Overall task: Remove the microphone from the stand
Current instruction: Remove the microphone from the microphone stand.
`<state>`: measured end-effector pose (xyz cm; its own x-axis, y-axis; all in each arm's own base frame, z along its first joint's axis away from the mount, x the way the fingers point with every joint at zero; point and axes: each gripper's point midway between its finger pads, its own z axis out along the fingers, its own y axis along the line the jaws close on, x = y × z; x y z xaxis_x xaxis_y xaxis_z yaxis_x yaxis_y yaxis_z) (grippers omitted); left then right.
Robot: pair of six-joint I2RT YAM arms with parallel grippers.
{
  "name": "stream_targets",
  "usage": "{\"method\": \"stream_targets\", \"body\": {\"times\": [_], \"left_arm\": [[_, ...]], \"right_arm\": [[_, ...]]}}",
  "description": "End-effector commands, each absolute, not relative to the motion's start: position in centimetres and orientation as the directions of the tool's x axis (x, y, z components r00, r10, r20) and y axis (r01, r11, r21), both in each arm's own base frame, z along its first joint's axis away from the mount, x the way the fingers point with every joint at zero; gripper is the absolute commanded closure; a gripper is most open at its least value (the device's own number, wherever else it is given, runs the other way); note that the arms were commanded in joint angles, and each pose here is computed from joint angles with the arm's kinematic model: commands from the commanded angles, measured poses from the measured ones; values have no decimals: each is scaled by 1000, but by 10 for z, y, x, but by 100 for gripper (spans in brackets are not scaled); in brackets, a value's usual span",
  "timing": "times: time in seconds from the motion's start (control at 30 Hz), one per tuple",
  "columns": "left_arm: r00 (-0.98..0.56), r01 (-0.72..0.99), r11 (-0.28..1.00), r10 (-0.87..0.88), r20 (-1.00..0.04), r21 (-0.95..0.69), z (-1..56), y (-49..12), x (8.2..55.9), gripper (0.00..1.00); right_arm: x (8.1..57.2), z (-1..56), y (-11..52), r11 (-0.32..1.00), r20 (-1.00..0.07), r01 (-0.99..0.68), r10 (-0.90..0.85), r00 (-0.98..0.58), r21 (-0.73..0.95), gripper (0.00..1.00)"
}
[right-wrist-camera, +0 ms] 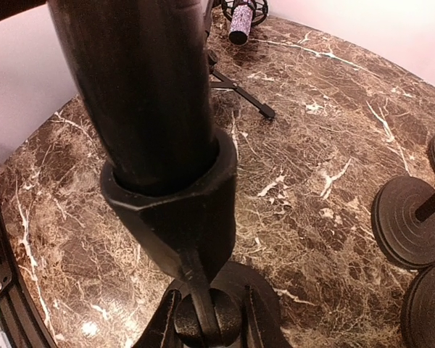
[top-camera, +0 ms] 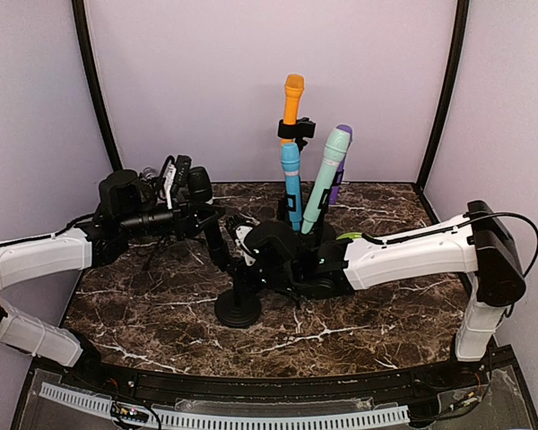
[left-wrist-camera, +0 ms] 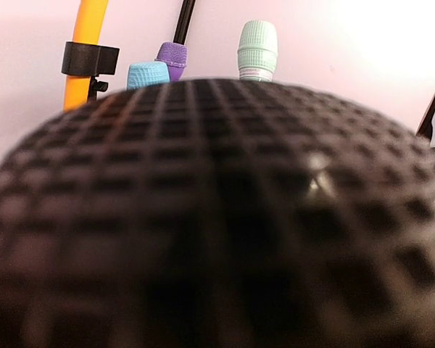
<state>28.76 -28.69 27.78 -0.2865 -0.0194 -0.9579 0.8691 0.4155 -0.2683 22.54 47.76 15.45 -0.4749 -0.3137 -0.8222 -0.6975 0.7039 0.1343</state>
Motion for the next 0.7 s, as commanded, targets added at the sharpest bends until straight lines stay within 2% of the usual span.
{"method": "stream_targets", "body": {"times": [0.0,0.47,0.67], "left_arm": [[-169,926,323,-113,-979,-197,333,-284,266,100],[-264,866,416,-86,-961,-275,344,-282,296,100],[-279,856,433,-71,-958,-281,339,-282,300,100]], "right_arm": [[220,76,431,760,-649,-646,-459,-606,67,100],[189,62,440,645,-634,-758,-629,-451,-100,100],[184,59,438,643,-626,-756,-641,-444,-121,100]]}}
